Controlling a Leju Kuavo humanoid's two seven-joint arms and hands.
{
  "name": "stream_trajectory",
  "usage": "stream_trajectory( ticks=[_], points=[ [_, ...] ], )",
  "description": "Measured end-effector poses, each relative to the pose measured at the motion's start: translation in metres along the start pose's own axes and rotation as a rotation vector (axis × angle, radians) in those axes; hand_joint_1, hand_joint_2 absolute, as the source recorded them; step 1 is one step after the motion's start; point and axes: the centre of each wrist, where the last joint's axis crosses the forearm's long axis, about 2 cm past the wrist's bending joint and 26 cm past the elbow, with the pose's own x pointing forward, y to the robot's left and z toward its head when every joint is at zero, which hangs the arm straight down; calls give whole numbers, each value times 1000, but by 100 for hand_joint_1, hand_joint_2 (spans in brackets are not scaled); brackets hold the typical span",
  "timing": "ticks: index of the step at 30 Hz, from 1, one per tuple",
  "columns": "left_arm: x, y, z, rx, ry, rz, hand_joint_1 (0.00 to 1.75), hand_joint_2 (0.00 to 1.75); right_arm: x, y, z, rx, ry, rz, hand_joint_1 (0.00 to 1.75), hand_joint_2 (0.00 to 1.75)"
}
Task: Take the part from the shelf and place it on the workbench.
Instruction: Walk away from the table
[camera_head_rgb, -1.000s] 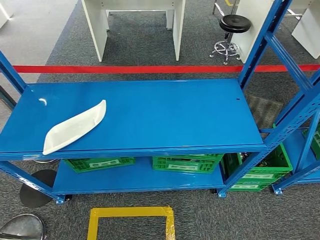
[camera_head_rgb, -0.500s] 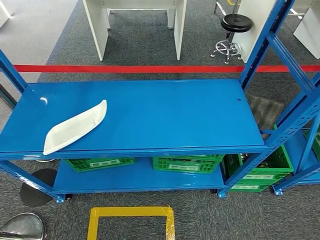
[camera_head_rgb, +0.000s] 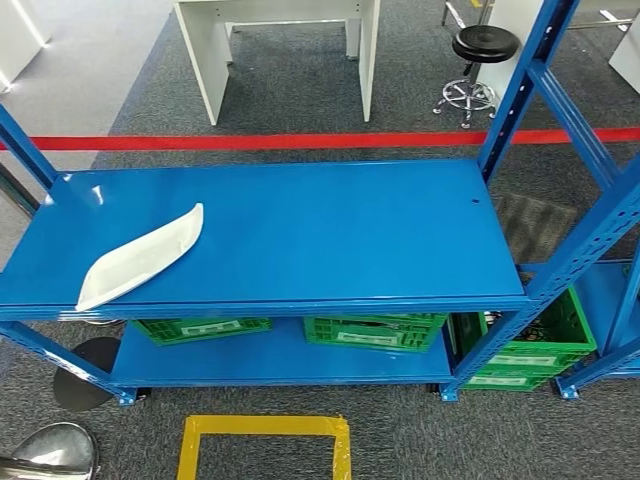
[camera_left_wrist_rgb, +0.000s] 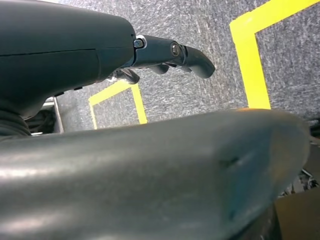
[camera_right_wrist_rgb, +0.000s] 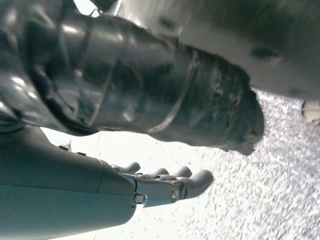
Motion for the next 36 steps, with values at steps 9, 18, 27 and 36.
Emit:
stream_trajectory(
  ticks=[9, 18, 27, 36],
  points=[
    [-2, 0, 0, 3, 1, 0, 0, 0, 1, 0, 0, -1, 1, -2, 0, 0],
    [-1, -1, 0, 2, -1, -2, 0, 0, 1, -1, 0, -4, -2, -3, 0, 0],
    [-1, -1, 0, 3, -1, -2, 0, 0, 1, -1, 0, -4, -2, -2, 0, 0],
    [-1, -1, 0, 4, -1, -5, 0, 0, 1, -1, 0, -4, -2, -1, 0, 0]
  ],
)
